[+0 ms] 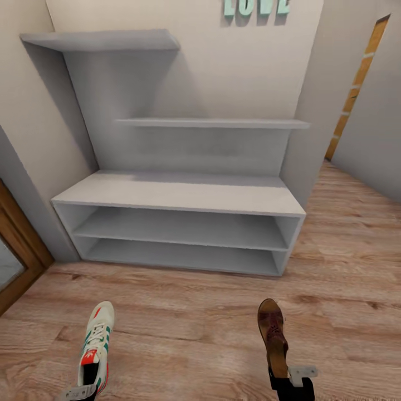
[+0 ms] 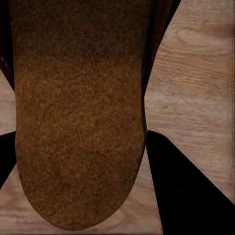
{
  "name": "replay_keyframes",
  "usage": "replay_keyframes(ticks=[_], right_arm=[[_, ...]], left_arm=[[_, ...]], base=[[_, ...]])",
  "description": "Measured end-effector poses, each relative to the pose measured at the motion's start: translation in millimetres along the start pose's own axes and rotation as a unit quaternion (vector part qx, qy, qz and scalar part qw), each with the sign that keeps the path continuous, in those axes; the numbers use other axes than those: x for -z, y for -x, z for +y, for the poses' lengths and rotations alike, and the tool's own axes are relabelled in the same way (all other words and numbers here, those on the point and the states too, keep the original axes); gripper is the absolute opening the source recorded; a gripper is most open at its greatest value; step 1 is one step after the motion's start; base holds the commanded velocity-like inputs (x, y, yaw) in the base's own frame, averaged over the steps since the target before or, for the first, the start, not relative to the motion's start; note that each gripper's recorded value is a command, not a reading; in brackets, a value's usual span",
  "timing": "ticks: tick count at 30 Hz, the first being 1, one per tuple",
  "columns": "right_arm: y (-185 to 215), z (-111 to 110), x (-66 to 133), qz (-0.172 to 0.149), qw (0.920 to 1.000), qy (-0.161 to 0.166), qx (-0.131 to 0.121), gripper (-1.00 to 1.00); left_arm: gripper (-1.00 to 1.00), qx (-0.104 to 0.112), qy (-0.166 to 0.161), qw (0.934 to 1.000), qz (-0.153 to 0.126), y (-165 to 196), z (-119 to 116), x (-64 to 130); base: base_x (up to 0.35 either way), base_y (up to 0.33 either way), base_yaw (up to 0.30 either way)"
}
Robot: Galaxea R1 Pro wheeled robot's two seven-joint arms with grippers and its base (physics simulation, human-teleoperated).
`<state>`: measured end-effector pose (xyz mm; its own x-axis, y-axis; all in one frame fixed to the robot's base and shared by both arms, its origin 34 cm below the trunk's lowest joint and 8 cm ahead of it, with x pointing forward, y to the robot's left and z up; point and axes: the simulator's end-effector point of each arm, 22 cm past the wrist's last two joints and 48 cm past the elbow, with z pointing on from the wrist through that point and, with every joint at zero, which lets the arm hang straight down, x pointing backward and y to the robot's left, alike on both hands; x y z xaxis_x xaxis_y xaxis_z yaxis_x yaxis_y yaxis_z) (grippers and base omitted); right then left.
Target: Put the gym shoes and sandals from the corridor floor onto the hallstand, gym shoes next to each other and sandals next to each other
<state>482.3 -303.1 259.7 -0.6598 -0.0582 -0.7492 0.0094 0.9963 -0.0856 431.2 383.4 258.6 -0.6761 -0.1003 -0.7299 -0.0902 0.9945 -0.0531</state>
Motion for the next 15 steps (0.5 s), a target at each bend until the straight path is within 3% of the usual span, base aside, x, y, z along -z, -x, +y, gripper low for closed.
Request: replay_keyframes(ticks=[8, 15], right_arm=[[0.3, 1.7, -0.1, 0.000, 1.0000, 0.002, 0.001, -1.00], [0.9, 0.1, -0.2, -0.001, 1.0000, 0.001, 0.002, -1.00]], left_arm=[[-1.00, 0.000, 0.000, 1.0000, 0.000, 0.2, 0.2, 0.0], [-1.00, 0.000, 0.000, 1.0000, 0.000, 0.0, 0.3, 0.1]], base=[[0.000, 0.000, -0.170], [0.000, 0.000, -0.033]])
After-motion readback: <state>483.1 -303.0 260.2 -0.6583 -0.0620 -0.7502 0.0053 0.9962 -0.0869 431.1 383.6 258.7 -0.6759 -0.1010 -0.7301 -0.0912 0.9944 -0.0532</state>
